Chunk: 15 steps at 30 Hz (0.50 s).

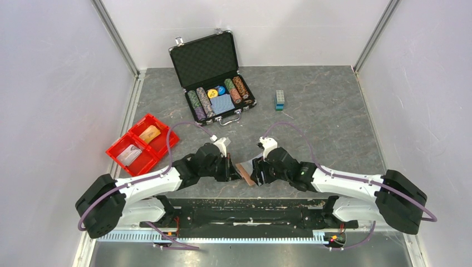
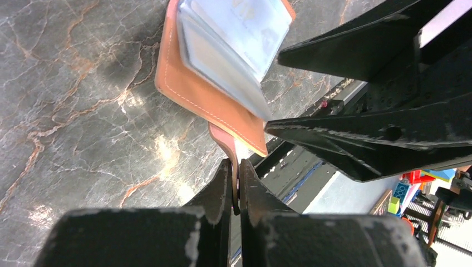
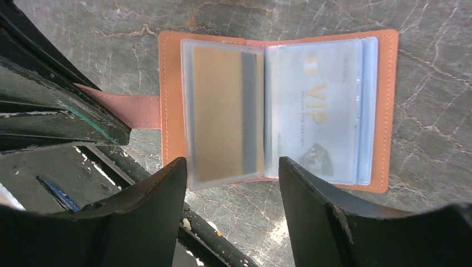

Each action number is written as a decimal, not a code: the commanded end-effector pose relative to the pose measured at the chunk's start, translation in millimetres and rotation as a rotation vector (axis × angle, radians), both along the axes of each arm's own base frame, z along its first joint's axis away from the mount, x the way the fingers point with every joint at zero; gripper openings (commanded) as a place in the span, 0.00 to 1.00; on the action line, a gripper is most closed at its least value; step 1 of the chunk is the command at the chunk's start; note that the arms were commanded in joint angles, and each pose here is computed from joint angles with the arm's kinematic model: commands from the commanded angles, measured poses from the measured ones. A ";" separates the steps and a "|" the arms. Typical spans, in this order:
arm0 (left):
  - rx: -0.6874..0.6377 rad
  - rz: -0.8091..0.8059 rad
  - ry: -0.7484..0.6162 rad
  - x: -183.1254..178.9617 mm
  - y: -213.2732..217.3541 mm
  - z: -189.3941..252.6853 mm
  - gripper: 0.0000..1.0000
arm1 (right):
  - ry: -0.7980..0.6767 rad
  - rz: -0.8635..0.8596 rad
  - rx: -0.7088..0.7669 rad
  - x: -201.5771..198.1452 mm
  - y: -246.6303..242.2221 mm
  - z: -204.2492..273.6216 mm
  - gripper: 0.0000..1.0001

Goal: Take the credit cards out of the card holder
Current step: Remove the credit card from the card holder.

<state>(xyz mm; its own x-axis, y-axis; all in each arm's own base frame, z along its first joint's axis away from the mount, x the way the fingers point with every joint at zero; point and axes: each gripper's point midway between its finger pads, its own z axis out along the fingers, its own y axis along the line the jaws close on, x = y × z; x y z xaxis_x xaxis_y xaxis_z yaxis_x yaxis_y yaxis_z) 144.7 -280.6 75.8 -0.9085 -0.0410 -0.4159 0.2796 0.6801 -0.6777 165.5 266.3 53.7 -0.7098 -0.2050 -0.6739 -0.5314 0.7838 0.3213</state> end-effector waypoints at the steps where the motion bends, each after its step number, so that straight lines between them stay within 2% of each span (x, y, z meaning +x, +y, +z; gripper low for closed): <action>1: 0.024 -0.018 -0.008 -2.6 3.0 2.1 0.02 | -0.062 -0.032 0.031 9.8 -0.3 18.9 0.64; 15: 0.057 -0.027 0.001 -6.4 8.9 -5.6 0.02 | -0.082 -0.060 -0.014 14.9 -9.0 14.4 0.65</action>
